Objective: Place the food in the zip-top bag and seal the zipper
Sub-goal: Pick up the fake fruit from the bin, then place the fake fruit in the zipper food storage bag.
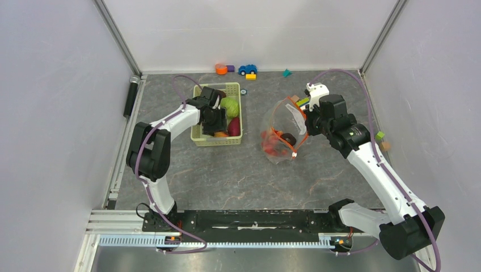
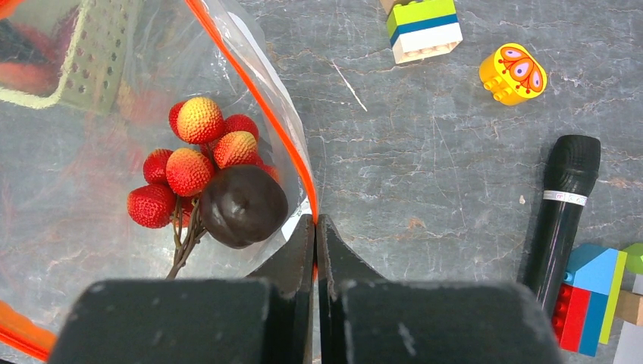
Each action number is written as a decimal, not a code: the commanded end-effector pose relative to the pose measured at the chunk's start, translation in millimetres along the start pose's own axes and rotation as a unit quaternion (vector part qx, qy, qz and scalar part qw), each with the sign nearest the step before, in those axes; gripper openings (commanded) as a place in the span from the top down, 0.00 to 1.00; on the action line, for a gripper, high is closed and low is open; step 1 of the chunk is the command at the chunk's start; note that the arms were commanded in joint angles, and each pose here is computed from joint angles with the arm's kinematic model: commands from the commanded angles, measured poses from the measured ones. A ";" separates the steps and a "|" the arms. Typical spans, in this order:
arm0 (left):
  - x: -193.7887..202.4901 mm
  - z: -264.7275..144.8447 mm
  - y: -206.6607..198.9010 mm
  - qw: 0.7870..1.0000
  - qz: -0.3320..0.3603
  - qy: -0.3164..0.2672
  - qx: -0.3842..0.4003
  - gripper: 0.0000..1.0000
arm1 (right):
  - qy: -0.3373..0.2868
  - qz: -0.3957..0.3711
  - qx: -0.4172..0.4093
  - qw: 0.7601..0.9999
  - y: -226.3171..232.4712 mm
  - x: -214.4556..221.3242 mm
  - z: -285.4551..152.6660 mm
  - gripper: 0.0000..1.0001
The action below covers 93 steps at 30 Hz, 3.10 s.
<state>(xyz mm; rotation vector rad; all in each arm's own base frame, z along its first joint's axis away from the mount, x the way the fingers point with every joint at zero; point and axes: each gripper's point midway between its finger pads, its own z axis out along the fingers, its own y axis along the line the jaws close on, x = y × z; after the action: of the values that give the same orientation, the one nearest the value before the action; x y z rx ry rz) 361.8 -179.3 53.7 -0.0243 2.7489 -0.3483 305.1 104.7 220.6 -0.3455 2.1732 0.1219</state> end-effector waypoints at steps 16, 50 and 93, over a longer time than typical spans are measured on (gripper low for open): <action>-55.2 -73.8 -1.7 0.992 -0.003 -0.123 -0.028 0.82 | -0.012 0.004 0.011 1.000 -4.4 -4.3 -2.1 1.00; -12.6 -282.0 -273.0 0.813 0.310 -0.294 0.395 0.74 | -0.055 0.000 -0.102 0.993 33.6 -34.6 -22.5 1.00; -55.6 -171.6 -266.2 0.889 0.335 -0.267 0.163 0.00 | -0.056 -0.009 -0.087 0.995 27.7 -35.0 -20.2 1.00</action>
<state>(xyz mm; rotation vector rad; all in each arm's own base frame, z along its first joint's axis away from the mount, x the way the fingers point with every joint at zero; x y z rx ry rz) 346.9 -387.0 261.5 0.7349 2.0543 -0.4572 293.2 134.4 231.1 -0.4505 2.1397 0.3234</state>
